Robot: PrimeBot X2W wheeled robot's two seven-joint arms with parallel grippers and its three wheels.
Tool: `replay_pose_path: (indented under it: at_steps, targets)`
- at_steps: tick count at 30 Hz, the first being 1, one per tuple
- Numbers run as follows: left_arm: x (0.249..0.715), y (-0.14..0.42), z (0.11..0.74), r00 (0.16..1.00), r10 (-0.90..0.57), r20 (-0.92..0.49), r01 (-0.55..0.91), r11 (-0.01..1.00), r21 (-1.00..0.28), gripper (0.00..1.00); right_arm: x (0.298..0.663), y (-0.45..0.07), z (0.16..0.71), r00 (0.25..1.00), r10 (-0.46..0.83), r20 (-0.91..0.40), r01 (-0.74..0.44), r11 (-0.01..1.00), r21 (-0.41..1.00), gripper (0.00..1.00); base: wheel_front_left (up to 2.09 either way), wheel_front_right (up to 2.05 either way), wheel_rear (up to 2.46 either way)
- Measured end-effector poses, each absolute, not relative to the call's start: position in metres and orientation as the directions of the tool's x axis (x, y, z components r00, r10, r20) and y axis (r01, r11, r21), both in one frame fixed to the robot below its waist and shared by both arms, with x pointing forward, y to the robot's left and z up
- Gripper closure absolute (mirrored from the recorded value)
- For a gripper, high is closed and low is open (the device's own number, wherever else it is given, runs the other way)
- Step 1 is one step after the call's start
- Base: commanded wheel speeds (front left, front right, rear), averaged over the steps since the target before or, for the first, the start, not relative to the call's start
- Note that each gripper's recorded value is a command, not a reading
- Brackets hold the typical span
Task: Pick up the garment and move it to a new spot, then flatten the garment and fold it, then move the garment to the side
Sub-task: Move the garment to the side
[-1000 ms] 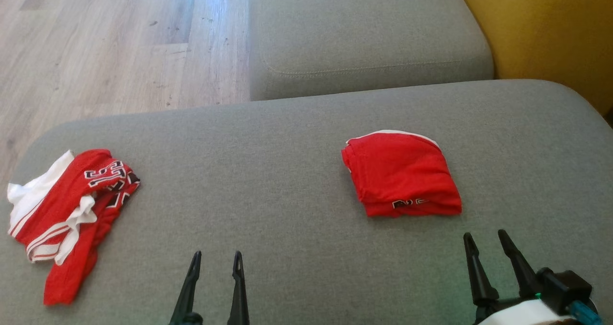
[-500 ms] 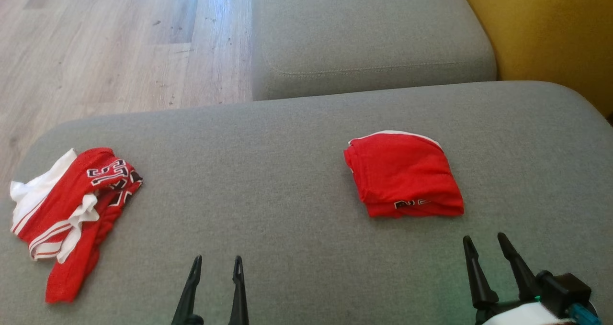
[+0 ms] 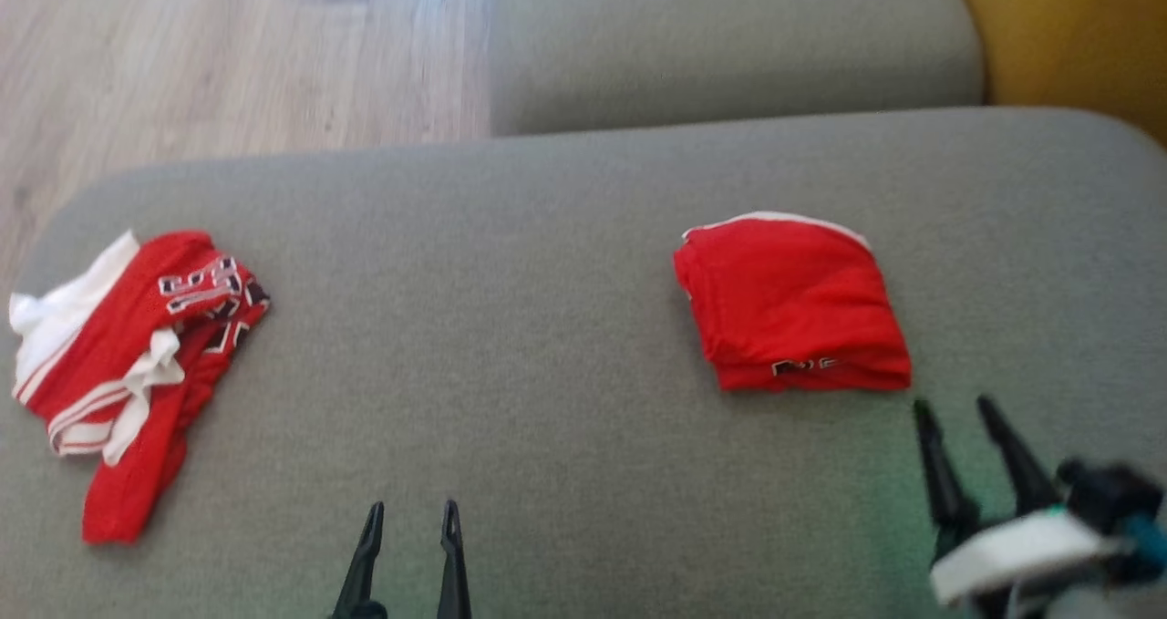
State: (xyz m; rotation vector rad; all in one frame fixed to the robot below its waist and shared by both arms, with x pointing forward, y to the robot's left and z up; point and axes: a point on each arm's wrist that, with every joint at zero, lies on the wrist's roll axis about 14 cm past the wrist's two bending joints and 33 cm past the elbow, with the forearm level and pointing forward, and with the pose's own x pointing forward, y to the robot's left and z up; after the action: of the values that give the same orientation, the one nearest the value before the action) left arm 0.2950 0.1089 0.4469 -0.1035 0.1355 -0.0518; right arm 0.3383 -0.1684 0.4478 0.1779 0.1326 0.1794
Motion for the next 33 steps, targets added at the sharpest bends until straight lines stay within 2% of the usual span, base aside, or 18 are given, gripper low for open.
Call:
replay_pose_path:
  at_steps: [7,11,16,23,24,25,26,27,28,33]
  targets:
    - [0.325,0.105,0.447,0.989,-0.064,-0.133,0.05,0.993,-0.106,0.0,0.414,-0.195,0.451,0.953,0.191,-0.234,-0.117,0.948,0.296,0.0,0.0,0.0,0.0]
    - [0.337,0.104,0.444,0.988,-0.063,-0.144,0.048,0.993,-0.105,0.0,0.444,-0.2,0.44,0.911,0.225,-0.346,-0.099,0.933,0.347,0.0,0.0,0.0,0.0]
    - [0.342,0.105,0.435,0.983,-0.052,-0.174,0.033,0.993,-0.11,0.0,0.452,-0.194,0.405,0.825,0.271,-0.496,-0.059,0.914,0.401,0.0,0.0,0.0,0.0]
    - [0.35,0.107,0.429,0.98,-0.044,-0.193,0.024,0.994,-0.108,0.0,0.456,-0.186,0.376,0.76,0.296,-0.579,0.008,0.886,0.463,0.0,0.0,0.0,0.0]
    - [0.352,0.107,0.428,0.98,-0.045,-0.193,0.024,0.994,-0.107,0.0,0.456,-0.184,0.373,0.751,0.303,-0.587,0.014,0.881,0.472,0.21,0.0,0.0,0.0]
    - [0.352,0.107,0.428,0.98,-0.044,-0.195,0.024,0.994,-0.105,0.0,0.455,-0.183,0.371,0.744,0.31,-0.592,0.022,0.874,0.485,0.5,0.0,0.0,0.0]
    - [0.354,0.106,0.427,0.979,-0.047,-0.196,0.027,0.994,-0.105,0.0,0.457,-0.181,0.37,0.743,0.315,-0.59,0.03,0.866,0.5,0.65,0.0,0.0,0.0]
    - [0.355,0.105,0.427,0.98,-0.05,-0.195,0.03,0.994,-0.105,0.0,0.458,-0.18,0.37,0.744,0.32,-0.587,0.034,0.859,0.511,0.89,0.0,0.0,0.0]
    - [0.357,0.104,0.427,0.979,-0.054,-0.195,0.033,0.994,-0.106,0.0,0.458,-0.178,0.37,0.74,0.329,-0.587,0.034,0.853,0.52,1.0,0.0,0.0,0.0]
    - [0.36,0.097,0.423,0.976,-0.077,-0.205,0.055,0.992,-0.111,0.0,0.455,-0.172,0.369,0.716,0.365,-0.595,0.007,0.848,0.53,1.0,0.0,0.0,0.0]
